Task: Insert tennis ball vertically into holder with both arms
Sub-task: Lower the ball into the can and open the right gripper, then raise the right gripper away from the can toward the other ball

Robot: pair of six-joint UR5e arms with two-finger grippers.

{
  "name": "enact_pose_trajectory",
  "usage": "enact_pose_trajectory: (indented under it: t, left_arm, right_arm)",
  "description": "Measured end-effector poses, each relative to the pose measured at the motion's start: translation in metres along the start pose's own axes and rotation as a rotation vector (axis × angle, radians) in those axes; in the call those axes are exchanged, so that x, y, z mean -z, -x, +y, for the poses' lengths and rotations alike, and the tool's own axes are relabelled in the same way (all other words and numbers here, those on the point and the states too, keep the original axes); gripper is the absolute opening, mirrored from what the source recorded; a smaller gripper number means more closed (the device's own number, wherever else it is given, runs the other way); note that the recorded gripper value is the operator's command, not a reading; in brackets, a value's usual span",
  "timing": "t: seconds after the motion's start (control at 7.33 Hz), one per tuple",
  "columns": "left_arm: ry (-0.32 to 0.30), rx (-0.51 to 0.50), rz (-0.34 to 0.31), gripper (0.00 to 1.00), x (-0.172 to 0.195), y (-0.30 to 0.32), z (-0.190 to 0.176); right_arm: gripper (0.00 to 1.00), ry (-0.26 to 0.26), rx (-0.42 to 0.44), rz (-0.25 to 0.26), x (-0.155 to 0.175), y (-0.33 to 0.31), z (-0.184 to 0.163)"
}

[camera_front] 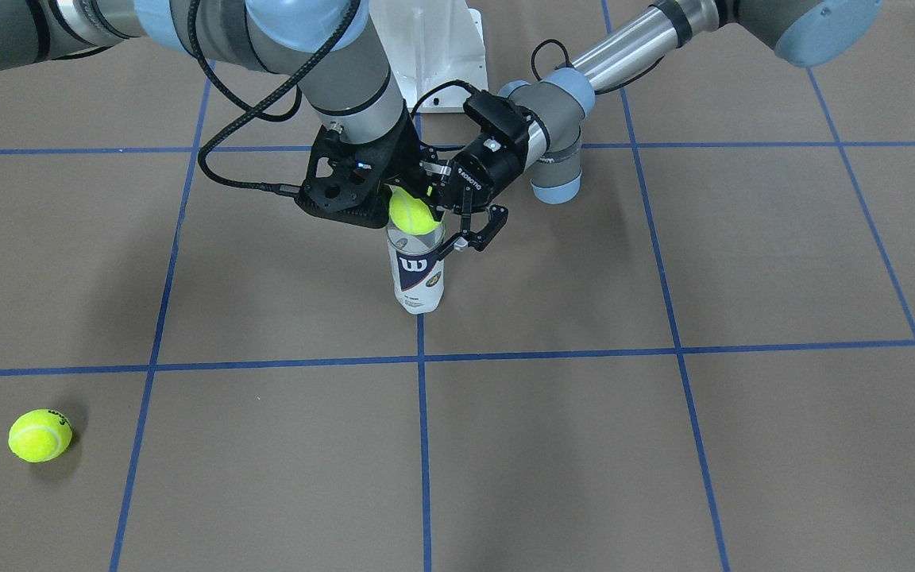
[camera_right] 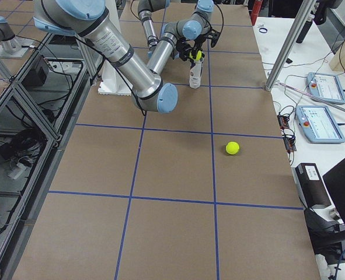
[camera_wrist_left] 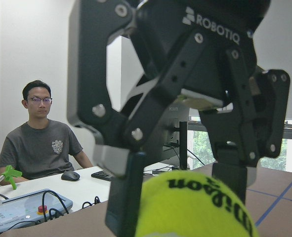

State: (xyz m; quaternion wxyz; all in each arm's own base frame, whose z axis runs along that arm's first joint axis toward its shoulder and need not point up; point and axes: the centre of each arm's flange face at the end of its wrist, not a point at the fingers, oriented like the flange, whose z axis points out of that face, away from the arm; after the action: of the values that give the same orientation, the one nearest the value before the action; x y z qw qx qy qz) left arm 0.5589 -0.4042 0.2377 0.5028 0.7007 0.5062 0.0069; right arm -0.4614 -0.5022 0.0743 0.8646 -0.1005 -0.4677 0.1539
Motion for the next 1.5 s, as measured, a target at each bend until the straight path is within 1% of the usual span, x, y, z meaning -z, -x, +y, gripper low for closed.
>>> enact_pose_trajectory:
  t: [0.14, 0.27, 0.41, 0.96, 1.5]
  left_arm:
    - [0.002, -0.001, -0.005, 0.99, 0.0001, 0.0007, 0.0016]
    - [0.003, -0.002, -0.008, 0.99, 0.0002, 0.0009, 0.0022]
    - [0.003, -0.002, -0.008, 0.99, 0.0002, 0.0011, 0.0025]
    - [0.005, -0.002, -0.007, 0.99, 0.0004, 0.0007, 0.0034]
    - [0.012, -0.006, -0.011, 0.99, 0.0005, 0.0016, 0.0069]
  right_arm:
    - [0.76, 0.000, 0.001, 0.001, -0.0006, -0.0001, -0.0001]
    - [0.96, 0.000, 0.002, 0.002, -0.0014, -0.0002, -0.0007]
    - [0.99, 0.000, 0.003, 0.003, -0.0027, -0.0004, -0.0015]
    - [0.99, -0.003, 0.014, -0.029, -0.0068, 0.0032, -0.0058]
    - [0.99, -0.006, 0.014, -0.035, -0.0039, 0.0018, -0.0079]
